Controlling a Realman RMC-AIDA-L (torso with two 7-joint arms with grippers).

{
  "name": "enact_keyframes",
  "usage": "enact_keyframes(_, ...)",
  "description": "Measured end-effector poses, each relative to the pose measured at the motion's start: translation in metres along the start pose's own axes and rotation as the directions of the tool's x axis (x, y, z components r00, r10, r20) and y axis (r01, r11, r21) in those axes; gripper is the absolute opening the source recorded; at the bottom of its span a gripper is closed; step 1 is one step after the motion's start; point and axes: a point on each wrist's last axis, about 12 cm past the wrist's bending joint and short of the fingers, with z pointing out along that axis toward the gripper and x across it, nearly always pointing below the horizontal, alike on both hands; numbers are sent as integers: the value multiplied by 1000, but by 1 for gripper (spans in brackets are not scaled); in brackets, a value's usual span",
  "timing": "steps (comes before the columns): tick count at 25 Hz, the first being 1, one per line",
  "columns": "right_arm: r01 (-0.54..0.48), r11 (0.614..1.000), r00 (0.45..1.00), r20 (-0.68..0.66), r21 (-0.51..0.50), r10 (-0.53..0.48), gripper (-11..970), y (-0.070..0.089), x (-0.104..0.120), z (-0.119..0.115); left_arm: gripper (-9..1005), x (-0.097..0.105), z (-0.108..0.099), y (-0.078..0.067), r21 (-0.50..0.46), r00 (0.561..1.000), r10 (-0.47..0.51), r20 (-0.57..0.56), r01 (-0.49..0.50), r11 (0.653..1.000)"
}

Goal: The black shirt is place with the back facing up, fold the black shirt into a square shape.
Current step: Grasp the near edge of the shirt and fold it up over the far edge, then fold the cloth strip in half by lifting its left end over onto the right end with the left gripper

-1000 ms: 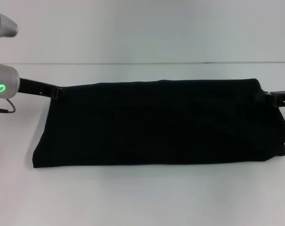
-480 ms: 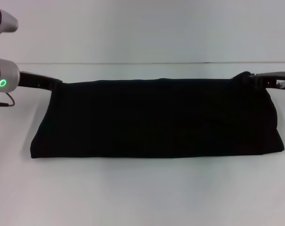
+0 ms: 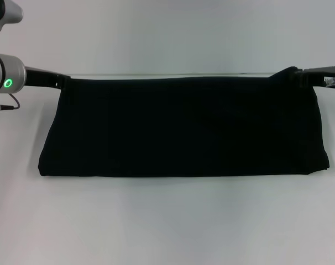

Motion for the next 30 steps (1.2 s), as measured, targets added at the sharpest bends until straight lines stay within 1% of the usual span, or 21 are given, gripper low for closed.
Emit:
enact_keyframes(6, 8, 1000, 1000, -1, 27, -8, 40, 1, -2, 4, 108, 0, 4, -1, -20, 1000, 0, 12, 0, 1000)
enact_keyframes(14, 32, 998, 999, -13, 58, -32, 41, 3, 3, 10, 112, 7, 13, -6, -44, 1000, -3, 14, 4, 999)
enact_keyframes(18, 31, 996, 999, -17, 84, -30, 82, 5, 6, 14, 114, 10, 20, -11, -60, 1000, -6, 21, 7, 998)
enact_keyframes(22, 43, 997, 999, -28, 63, -41, 122, 9, 7, 15, 117, 13, 26, -14, -108, 999, -19, 51, 25, 994)
enact_keyframes(24, 42, 997, 999, -30, 62, -40, 142, 8, 8, 14, 118, 15, 27, -13, -123, 998, -29, 59, 36, 992)
enact_keyframes(28, 33, 995, 999, -13, 92, -32, 183, 3, 7, 11, 120, 19, 29, -12, -149, 997, -40, 67, 49, 988)
enact_keyframes(30, 35, 994, 999, -7, 106, -35, 203, 0, 6, 10, 191, 19, 29, -10, -172, 995, -55, 82, 68, 983)
